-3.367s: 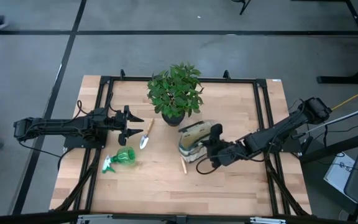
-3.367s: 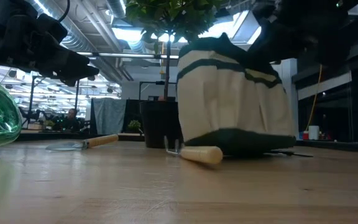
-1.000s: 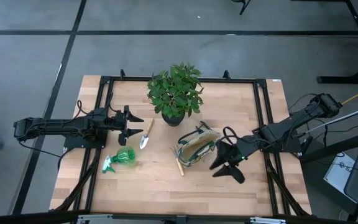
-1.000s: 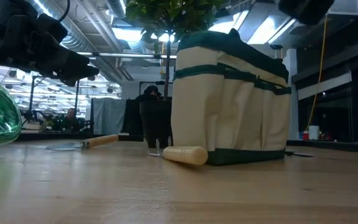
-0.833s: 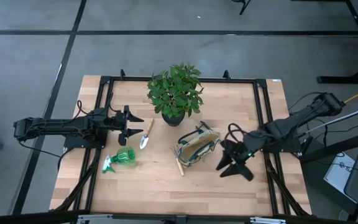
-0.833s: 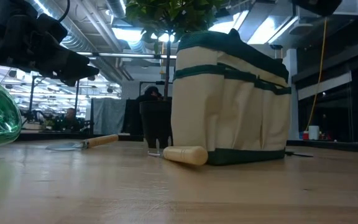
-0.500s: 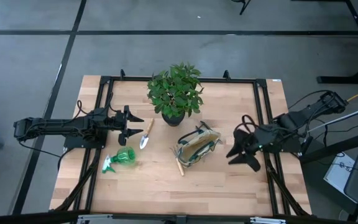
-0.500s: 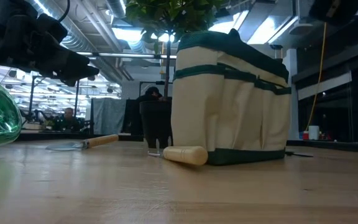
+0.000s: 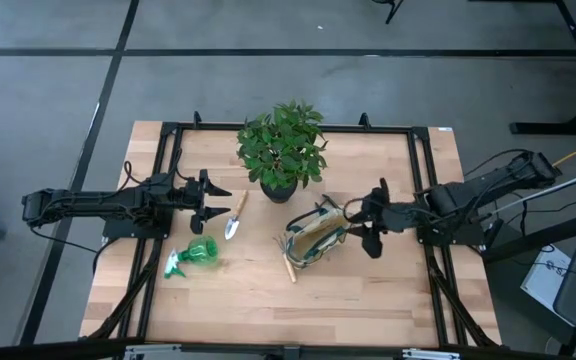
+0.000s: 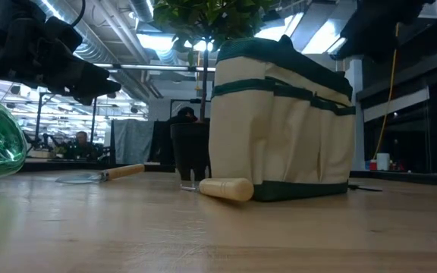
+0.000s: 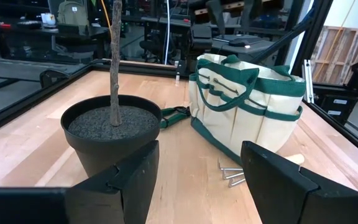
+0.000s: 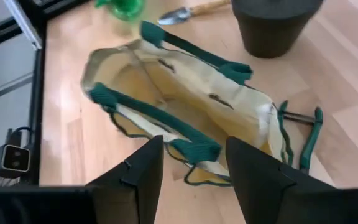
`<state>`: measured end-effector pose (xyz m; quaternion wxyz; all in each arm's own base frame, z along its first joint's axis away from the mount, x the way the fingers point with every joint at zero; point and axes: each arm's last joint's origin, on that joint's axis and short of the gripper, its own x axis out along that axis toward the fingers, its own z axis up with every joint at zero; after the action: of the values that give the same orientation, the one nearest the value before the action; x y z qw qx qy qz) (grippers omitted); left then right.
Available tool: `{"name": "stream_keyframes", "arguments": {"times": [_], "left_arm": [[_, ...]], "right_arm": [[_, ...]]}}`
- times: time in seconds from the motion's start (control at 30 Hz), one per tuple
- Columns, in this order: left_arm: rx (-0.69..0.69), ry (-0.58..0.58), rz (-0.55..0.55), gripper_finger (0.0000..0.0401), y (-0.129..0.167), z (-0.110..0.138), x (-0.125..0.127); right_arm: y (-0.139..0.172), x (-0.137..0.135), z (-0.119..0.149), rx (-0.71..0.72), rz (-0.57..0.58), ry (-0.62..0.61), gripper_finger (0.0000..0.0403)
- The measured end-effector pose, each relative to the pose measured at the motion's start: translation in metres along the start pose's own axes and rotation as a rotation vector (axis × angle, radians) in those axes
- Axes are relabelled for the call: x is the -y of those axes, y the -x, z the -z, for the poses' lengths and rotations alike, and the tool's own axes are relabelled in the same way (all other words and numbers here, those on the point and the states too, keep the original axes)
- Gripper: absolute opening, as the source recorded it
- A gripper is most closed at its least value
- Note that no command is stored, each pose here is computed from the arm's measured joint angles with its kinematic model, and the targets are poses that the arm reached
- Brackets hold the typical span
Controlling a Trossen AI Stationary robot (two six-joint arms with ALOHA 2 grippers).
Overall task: Pick & Place Garden tools in Gardening bag
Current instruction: Prepare the white gardening bag
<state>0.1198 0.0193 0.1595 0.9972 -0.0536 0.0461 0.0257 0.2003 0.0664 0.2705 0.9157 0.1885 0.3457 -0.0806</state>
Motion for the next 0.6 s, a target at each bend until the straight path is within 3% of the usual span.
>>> {"name": "stream_keyframes", "arguments": {"times": [0.27, 0.6], "left_arm": [[0.000, 0.000, 0.000, 0.0224, 0.000, 0.000, 0.000], [0.000, 0.000, 0.000, 0.0224, 0.000, 0.000, 0.000]], "right_arm": [[-0.011, 0.023, -0.013, -0.005, 0.098, -0.031, 0.0176], [-0.023, 0.032, -0.012, -0.087, 0.137, 0.152, 0.0176]]}}
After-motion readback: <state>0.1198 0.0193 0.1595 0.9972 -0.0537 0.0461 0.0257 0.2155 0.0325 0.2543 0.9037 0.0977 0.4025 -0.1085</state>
